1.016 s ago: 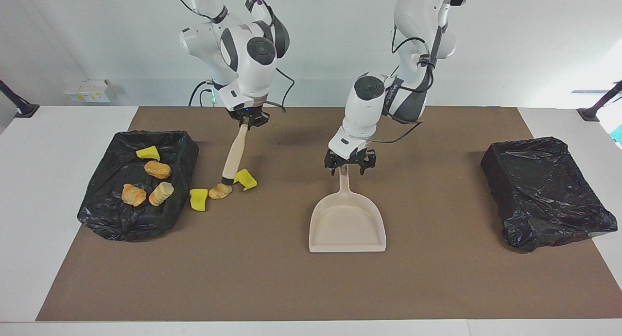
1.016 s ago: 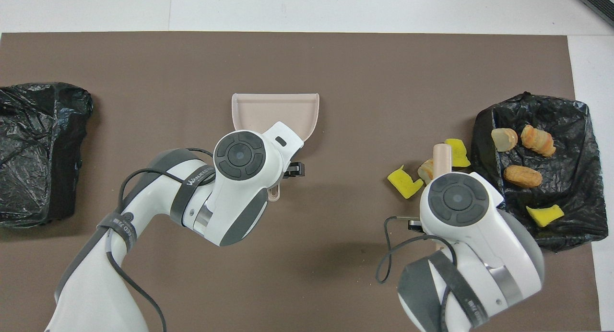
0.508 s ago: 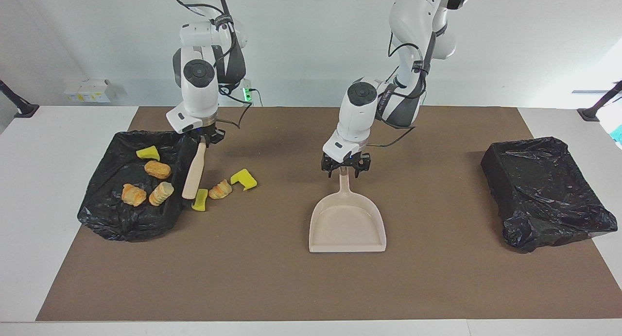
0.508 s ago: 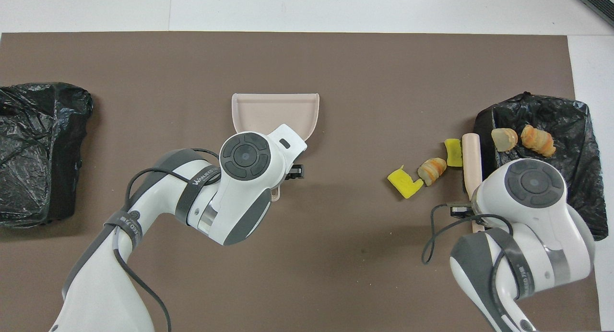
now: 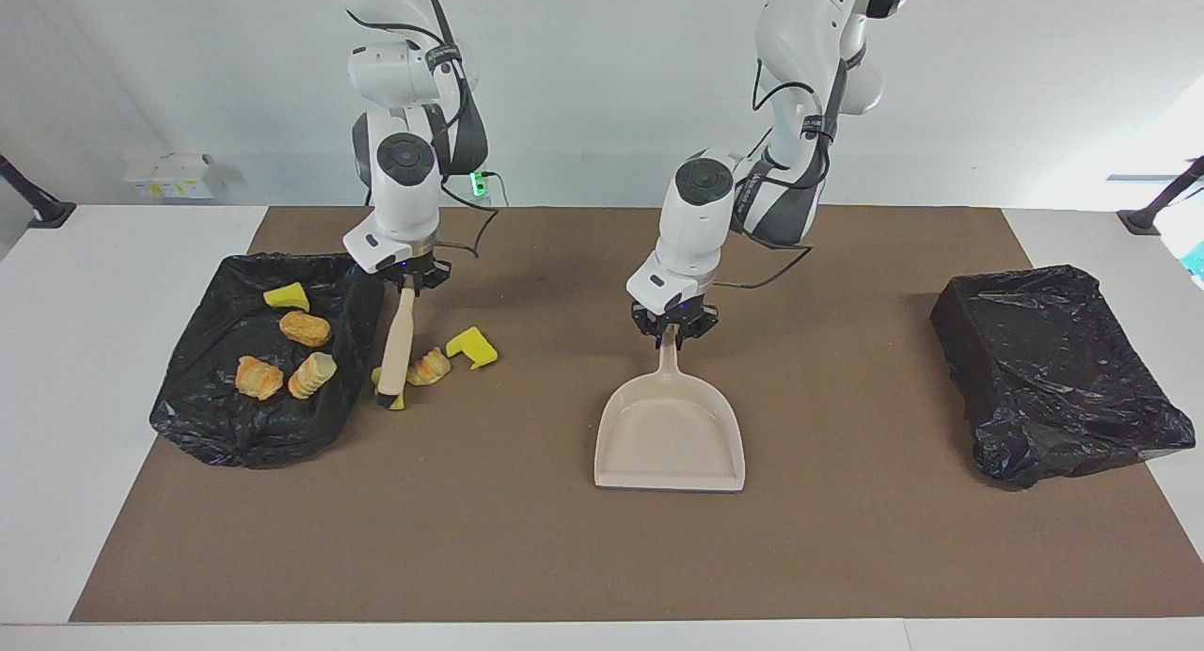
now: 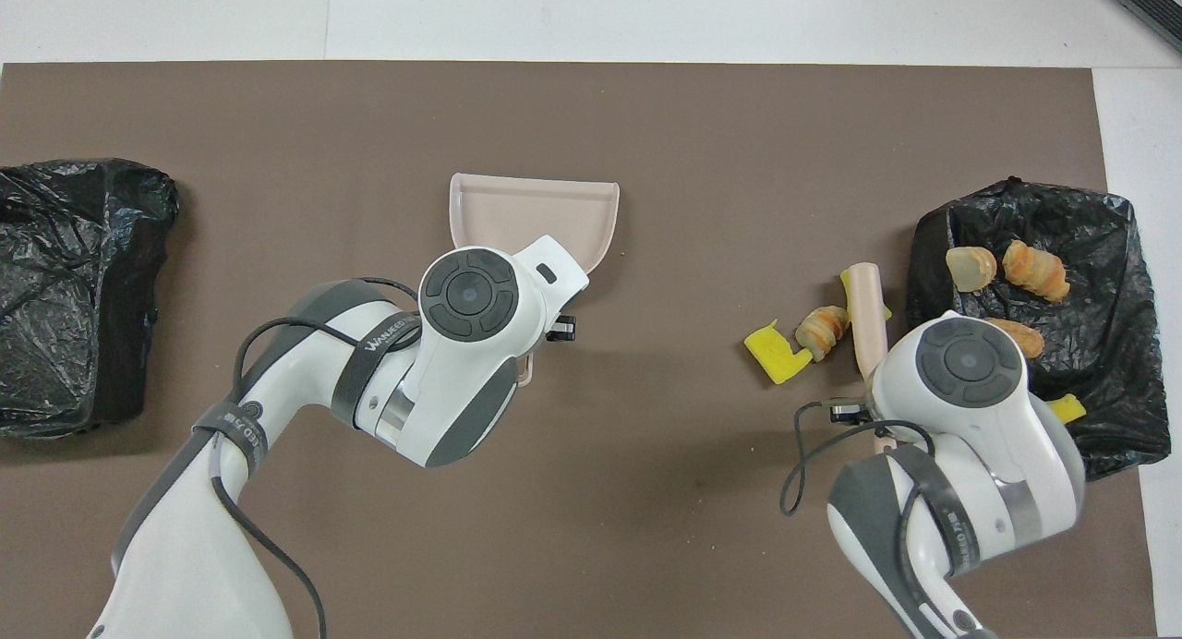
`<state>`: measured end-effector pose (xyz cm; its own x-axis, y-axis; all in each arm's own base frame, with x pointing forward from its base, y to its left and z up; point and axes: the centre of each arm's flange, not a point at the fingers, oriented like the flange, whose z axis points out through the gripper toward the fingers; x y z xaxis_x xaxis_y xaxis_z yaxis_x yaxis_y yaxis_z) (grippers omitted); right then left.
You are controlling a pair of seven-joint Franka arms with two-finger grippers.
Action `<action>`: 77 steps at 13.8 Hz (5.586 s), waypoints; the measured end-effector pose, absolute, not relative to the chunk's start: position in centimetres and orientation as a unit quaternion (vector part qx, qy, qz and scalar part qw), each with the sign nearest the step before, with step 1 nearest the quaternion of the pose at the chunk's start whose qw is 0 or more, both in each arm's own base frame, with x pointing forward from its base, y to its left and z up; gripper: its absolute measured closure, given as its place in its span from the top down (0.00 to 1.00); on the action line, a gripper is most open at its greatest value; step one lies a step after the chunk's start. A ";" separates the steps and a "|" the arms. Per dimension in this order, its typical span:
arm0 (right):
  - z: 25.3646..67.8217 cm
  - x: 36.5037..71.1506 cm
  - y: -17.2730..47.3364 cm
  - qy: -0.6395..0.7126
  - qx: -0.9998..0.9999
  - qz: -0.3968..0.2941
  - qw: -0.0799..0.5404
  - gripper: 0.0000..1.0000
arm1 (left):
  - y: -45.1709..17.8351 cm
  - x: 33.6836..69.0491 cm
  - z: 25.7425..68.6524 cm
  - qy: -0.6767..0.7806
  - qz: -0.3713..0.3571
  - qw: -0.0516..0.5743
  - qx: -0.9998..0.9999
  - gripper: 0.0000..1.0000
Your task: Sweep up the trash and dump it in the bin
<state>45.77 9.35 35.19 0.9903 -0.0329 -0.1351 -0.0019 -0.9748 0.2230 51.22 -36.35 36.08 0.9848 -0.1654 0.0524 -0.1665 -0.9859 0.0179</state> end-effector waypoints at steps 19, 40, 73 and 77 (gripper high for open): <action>37.0 43.2 11.1 -0.054 0.996 -0.061 0.030 0.26 | -19.2 54.8 44.6 -0.579 -0.064 -0.008 0.813 0.31; 33.7 40.1 22.4 -0.115 0.992 -0.057 -0.019 0.26 | -19.8 47.7 35.7 -0.666 -0.050 -0.025 0.744 0.31; 46.2 33.3 39.8 0.046 0.990 -0.127 -0.026 0.26 | -12.5 53.0 36.6 -0.715 -0.029 -0.044 0.698 0.31; 42.8 30.8 41.3 0.020 0.993 -0.114 -0.024 0.26 | -10.2 55.1 40.1 -0.707 -0.029 -0.048 0.705 0.31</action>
<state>30.83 41.32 42.84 0.9730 0.0446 -0.2264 0.0335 -0.9981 -0.0526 55.06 -10.24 40.09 -0.0016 -0.9941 -0.1084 -0.9996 0.0045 -0.0264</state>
